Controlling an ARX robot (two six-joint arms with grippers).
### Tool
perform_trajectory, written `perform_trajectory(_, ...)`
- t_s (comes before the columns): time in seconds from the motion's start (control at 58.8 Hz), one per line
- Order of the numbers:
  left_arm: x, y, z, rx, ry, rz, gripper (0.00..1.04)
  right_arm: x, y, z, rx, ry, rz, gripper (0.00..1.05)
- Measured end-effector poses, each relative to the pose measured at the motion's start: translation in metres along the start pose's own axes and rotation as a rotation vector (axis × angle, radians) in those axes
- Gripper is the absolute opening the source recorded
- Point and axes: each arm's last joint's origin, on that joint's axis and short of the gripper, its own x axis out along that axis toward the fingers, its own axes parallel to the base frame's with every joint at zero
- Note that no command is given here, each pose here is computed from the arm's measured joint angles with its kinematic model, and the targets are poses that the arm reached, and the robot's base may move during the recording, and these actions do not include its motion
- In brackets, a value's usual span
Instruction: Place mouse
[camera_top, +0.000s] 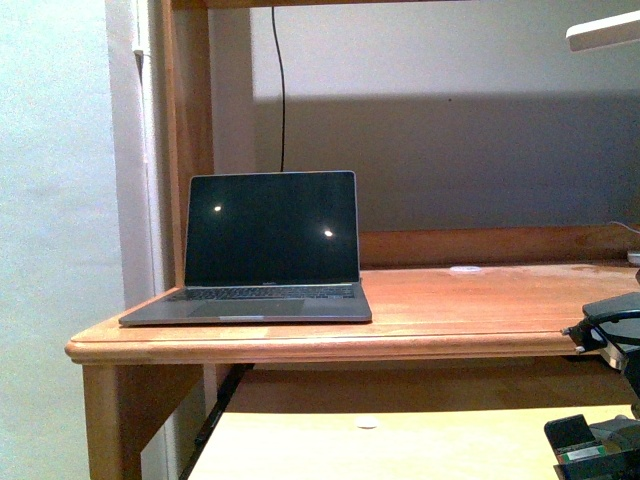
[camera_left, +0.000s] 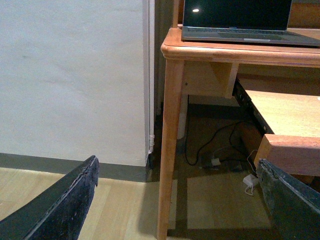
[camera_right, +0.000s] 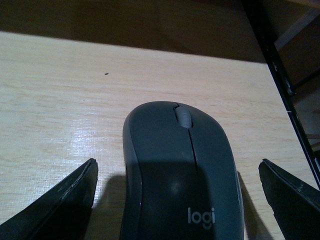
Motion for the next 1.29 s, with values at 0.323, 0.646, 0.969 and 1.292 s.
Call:
perform_trajectory(0.323, 0.000, 0.000, 0.000, 0.000, 0.000, 0.000, 0.97, 0.003, -0.004, 0.002, 0.066, 0.036, 0.033, 0.63)
perform_trajectory(0.646, 0.000, 0.000, 0.000, 0.000, 0.000, 0.000, 0.97, -0.031, -0.022, 0.021, 0.135, -0.078, 0.020, 0.56)
perform_trajectory(0.969, 0.000, 0.000, 0.000, 0.000, 0.000, 0.000, 0.97, -0.053, -0.007, 0.091, 0.216, -0.219, 0.116, 0.55)
perform_trajectory(1.292, 0.000, 0.000, 0.000, 0.000, 0.000, 0.000, 0.97, -0.020, 0.037, 0.160, 0.185, -0.309, 0.144, 0.55)
